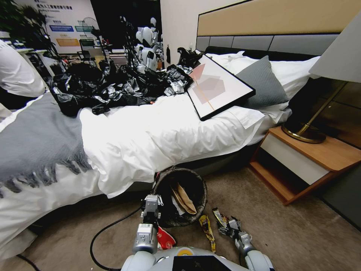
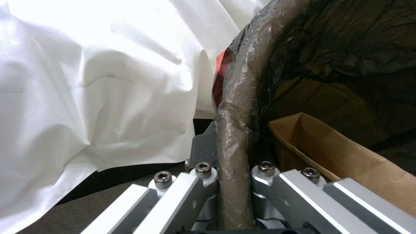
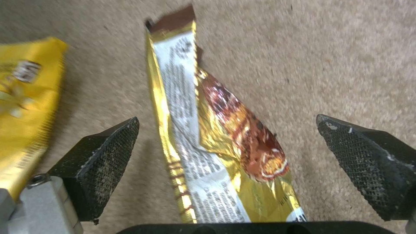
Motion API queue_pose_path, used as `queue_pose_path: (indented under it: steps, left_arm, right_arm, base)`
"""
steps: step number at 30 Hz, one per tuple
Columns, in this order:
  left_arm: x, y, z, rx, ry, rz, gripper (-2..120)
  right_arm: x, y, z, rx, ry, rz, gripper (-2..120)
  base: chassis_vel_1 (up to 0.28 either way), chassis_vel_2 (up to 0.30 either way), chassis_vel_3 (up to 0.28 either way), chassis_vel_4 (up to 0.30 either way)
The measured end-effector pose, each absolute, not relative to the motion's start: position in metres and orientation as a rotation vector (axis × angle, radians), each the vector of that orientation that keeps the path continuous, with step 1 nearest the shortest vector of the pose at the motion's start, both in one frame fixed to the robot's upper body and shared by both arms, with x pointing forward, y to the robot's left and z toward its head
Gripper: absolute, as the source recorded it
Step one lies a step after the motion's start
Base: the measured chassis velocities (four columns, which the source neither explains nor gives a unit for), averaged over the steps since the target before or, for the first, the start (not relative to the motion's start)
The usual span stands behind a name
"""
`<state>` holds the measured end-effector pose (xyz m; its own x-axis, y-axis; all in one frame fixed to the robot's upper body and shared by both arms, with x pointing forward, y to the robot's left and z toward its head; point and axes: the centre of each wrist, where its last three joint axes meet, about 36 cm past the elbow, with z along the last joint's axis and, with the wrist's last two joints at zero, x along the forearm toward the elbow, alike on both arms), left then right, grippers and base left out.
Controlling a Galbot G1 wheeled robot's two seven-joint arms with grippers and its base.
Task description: Pick up the trash bin, then pick up the garbage from the floor and place it into the trash bin.
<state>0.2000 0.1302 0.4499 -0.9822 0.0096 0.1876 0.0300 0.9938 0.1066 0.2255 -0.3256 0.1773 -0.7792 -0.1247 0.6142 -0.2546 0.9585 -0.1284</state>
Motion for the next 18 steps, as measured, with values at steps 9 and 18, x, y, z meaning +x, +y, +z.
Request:
queue_pose_path:
  steps: [9, 18]
  left_arm:
    - [0.2, 0.129, 0.45, -0.032, -2.95, -0.159, 2]
    - [0.2, 0.128, 0.45, -0.032, -2.951, -0.157, 2]
  right_arm:
    - [0.222, -0.328, 0.168, 0.272, -2.471, 0.268, 95]
    - [0.22, -0.329, 0.164, 0.269, -2.478, 0.266, 74]
  base:
    - [0.0, 0.0, 0.0, 0.0]
    - [0.0, 0.0, 0.0, 0.0]
